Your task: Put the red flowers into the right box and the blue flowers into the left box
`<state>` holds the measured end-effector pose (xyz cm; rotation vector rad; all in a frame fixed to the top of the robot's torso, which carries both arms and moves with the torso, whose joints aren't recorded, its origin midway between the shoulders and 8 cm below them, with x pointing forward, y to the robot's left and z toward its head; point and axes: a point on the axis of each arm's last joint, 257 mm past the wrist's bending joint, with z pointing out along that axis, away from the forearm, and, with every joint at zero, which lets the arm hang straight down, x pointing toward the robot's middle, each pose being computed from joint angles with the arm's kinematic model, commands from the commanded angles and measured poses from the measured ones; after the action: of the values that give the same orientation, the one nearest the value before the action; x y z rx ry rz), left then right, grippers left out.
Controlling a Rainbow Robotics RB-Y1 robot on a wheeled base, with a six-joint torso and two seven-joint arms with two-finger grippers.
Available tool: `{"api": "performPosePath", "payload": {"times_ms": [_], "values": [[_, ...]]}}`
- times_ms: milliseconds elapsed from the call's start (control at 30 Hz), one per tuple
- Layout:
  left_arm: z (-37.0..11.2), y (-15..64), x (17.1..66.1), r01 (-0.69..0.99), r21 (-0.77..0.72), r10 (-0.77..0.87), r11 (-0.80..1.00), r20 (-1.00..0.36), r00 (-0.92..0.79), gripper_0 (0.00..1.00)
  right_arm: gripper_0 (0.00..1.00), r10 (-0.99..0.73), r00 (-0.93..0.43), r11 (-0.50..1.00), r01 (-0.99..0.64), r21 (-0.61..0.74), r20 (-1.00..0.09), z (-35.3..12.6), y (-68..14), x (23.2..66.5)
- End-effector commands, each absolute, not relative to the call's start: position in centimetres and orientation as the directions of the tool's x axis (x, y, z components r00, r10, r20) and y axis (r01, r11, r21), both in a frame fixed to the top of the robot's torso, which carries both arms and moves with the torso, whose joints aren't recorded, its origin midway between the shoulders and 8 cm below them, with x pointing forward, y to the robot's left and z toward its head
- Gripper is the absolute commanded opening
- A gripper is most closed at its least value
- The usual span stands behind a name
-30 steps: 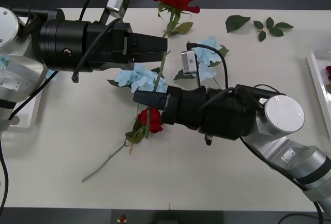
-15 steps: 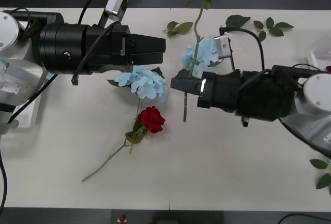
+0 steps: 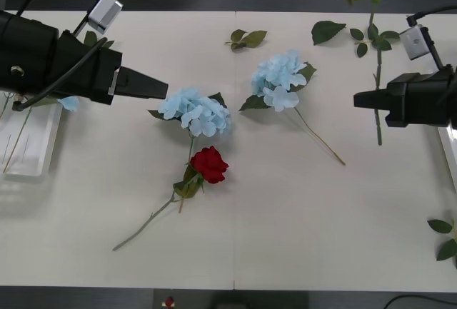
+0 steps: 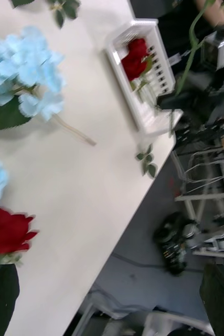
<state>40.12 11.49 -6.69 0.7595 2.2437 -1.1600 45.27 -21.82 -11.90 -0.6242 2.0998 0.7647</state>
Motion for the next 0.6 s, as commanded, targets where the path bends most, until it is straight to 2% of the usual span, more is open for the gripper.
{"api": "performPosePath", "payload": {"times_ms": [33,200,400,600], "values": [[-8.8,14.0,38.8,0.672,-0.465,0.31,0.576,-0.637,-0.706,1.0,0.0,-0.192,-0.568,0.786,-0.578,0.221,-0.801,-12.4,-28.5,47.1],[-12.0,15.3,37.8,0.683,-0.367,0.375,0.632,-0.626,-0.684,1.0,0.0,-0.159,-0.611,0.883,-0.439,0.165,-0.775,-13.4,-37.1,48.8],[-16.8,17.2,38.2,0.721,-0.2,0.5,0.663,-0.599,-0.625,1.0,0.0,-0.207,-0.641,0.954,-0.299,-0.009,-0.739,-14.5,-47.7,49.3],[-20.8,18.4,38.3,0.738,-0.093,0.592,0.668,-0.535,-0.603,1.0,0.0,-0.282,-0.645,0.958,-0.225,-0.177,-0.711,-14.8,-54.4,49.5]]}}
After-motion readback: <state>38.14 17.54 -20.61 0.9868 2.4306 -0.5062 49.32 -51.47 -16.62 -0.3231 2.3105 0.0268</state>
